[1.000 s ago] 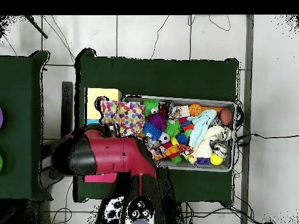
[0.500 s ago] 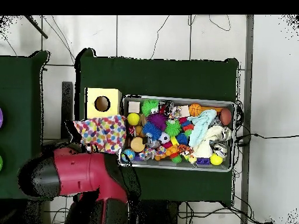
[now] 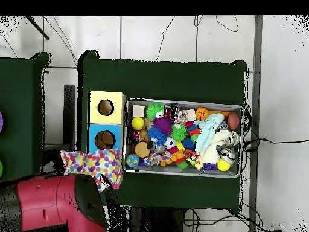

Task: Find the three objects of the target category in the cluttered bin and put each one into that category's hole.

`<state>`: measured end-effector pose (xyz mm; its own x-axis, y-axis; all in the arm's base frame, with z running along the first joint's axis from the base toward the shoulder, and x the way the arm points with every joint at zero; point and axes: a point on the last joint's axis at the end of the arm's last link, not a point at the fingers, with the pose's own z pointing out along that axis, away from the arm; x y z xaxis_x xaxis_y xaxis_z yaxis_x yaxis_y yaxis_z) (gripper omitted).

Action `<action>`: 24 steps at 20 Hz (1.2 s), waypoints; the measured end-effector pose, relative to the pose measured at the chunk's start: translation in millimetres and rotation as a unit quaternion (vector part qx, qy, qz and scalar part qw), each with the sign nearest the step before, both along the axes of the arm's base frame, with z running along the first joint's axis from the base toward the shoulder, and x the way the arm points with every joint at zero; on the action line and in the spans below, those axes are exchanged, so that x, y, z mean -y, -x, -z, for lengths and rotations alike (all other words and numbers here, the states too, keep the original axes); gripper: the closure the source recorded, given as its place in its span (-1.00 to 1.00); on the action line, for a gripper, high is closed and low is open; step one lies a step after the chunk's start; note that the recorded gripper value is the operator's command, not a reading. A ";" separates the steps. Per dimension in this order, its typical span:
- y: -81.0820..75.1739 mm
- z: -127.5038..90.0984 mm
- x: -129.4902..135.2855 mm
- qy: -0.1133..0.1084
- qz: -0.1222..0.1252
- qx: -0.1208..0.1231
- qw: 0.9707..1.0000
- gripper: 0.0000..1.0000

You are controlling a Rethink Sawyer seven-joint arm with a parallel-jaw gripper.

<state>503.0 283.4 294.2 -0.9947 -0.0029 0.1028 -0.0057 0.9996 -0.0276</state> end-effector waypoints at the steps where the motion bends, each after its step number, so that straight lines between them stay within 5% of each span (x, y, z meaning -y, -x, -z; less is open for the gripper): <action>1: 0.0 -5.3 -1.1 -0.001 0.005 -0.002 1.000 1.00; 8: -28.9 -25.8 -6.9 -0.019 0.036 0.028 0.999 1.00; 17: -81.6 8.5 -9.1 -0.036 0.059 0.097 0.993 1.00; 24: -97.8 17.1 -13.1 -0.040 0.064 0.103 0.992 1.00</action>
